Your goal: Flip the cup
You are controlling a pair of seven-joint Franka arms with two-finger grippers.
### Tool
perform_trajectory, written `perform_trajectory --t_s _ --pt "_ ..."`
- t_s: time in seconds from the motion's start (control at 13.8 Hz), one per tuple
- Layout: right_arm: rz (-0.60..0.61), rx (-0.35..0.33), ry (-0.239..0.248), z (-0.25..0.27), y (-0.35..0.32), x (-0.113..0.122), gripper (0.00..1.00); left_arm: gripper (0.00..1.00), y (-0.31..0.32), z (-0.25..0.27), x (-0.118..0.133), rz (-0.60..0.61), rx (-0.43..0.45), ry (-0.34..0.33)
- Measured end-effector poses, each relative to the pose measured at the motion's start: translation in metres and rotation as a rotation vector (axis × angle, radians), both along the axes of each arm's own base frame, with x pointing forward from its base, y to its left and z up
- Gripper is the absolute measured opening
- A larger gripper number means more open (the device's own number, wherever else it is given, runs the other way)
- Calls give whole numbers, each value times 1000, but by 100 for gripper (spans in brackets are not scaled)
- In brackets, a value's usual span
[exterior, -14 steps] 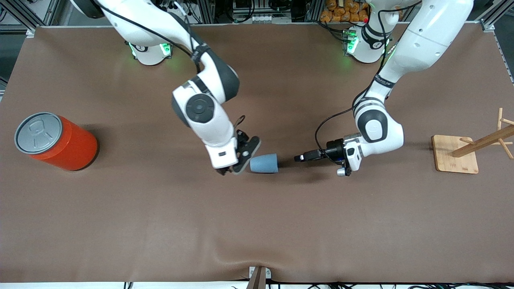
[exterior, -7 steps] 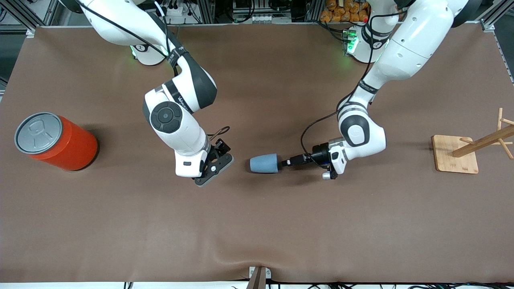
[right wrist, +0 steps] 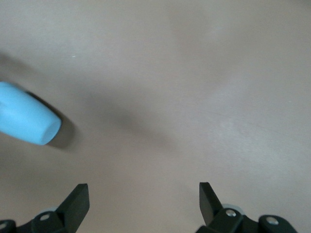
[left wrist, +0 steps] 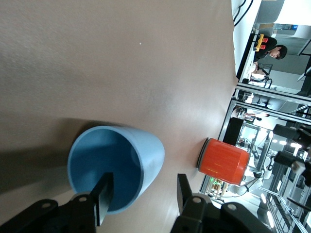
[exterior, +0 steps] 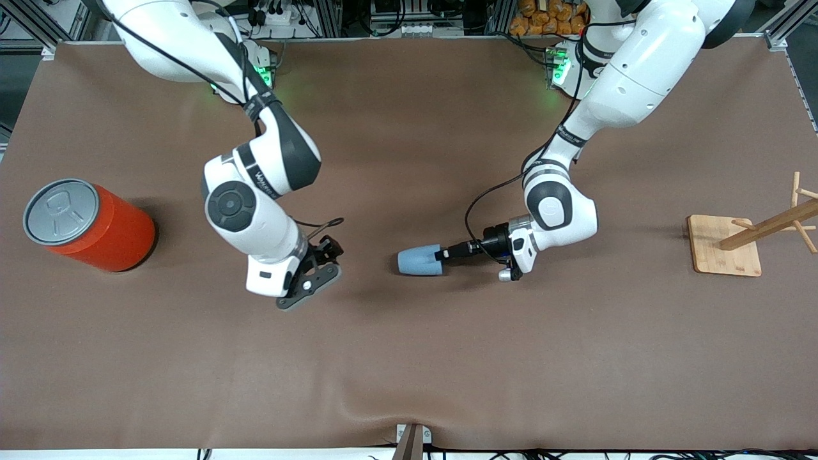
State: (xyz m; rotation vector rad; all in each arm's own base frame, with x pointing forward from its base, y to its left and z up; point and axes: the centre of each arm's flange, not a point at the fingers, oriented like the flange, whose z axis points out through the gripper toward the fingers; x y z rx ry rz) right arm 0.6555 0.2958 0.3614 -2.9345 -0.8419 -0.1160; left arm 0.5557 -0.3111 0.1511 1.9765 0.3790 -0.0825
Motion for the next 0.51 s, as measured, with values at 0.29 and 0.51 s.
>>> perform_trajectory --t_s 0.29,0.51 --pt "-91 4 -29 19 -60 15 100 47 -8 -14 -1 11 -17 -16" --pt "-203 -10 -15 68 -147 22 100 29 -11 -15 1 28 -30 -9"
